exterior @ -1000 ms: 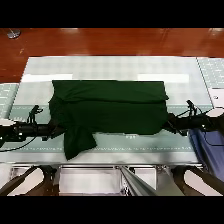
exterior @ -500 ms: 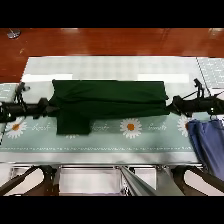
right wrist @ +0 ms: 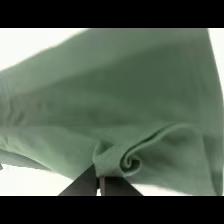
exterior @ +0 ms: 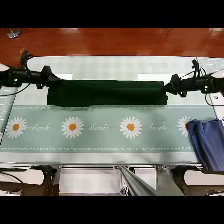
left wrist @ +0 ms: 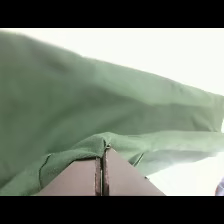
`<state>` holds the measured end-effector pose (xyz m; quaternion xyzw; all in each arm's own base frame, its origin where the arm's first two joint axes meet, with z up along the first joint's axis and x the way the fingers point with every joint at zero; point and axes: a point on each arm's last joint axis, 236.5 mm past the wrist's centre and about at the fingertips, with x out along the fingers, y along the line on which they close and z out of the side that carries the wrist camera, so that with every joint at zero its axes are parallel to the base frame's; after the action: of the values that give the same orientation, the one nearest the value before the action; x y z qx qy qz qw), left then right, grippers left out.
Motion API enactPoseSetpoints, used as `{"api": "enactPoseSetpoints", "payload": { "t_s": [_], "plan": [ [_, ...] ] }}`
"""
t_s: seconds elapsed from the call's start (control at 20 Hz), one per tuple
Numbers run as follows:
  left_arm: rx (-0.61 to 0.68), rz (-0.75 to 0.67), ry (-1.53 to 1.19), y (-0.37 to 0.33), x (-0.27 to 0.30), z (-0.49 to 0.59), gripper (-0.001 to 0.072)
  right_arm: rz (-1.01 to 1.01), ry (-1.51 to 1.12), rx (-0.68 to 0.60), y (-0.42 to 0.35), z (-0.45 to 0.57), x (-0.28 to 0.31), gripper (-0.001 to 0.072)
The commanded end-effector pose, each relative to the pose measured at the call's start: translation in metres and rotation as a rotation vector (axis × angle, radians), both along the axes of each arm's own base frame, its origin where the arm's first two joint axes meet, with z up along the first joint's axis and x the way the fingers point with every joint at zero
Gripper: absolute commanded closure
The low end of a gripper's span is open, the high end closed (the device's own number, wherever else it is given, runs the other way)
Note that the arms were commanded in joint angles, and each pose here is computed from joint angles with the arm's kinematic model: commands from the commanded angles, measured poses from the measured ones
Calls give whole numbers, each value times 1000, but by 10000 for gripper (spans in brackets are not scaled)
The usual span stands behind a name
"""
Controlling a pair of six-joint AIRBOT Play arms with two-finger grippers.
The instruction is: Fold the shirts.
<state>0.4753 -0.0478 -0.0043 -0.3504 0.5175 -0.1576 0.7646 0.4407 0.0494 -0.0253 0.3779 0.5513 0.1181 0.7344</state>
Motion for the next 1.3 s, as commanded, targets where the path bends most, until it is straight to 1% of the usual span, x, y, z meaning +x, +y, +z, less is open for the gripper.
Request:
{"api": "enactPoseSetpoints", "payload": {
  "t_s": [0.0,0.15,0.2,0.25,0.3,0.35,0.4,0.45,0.5,0.6,0.65,0.75,0.8,0.9,1.0,1.05,1.1,1.2,1.25],
  "plan": [
    [55,2,49,6,27,-26,687,-27,10,19,-4,-11,35,682],
    [60,6,66,7,37,-45,687,-53,37,32,-8,-27,50,682],
    [59,7,75,6,38,-52,666,-73,36,41,-9,-32,55,681],
    [61,11,79,6,40,-58,481,-92,31,52,-9,-35,60,670],
    [57,5,88,5,38,-60,55,-112,22,61,-10,-35,65,388],
    [61,-14,93,7,34,-58,5,-111,12,67,-10,-31,67,71],
    [72,-36,103,16,30,-52,5,-88,-3,63,-15,-25,67,91],
    [105,-50,142,35,21,-48,7,-60,-2,63,-24,-15,63,92],
    [168,-32,226,67,4,-49,7,-41,6,53,-39,-7,56,94],
    [335,73,442,139,-44,-57,8,-26,52,14,-69,-4,34,95],
    [379,91,470,161,-61,-53,8,-3,105,-26,-83,-13,17,95],
    [382,127,375,167,-66,-41,8,16,221,-97,-93,-40,-11,95],
    [362,149,292,158,-62,-33,8,17,253,-95,-87,-53,-19,95],
    [277,170,80,116,-50,-6,7,-13,268,-60,-73,-67,-18,95],
    [208,184,-45,70,-59,17,7,-3,261,-10,-50,-70,-10,96],
    [185,169,-69,48,-67,23,7,10,247,6,-39,-72,-5,96],
    [165,136,-78,26,-77,26,7,19,229,26,-25,-73,1,96],
    [145,14,-75,-23,-95,27,7,43,196,75,5,-70,15,97],
    [142,-43,-75,-44,-100,26,7,68,191,78,18,-69,19,115]
  ]
}}
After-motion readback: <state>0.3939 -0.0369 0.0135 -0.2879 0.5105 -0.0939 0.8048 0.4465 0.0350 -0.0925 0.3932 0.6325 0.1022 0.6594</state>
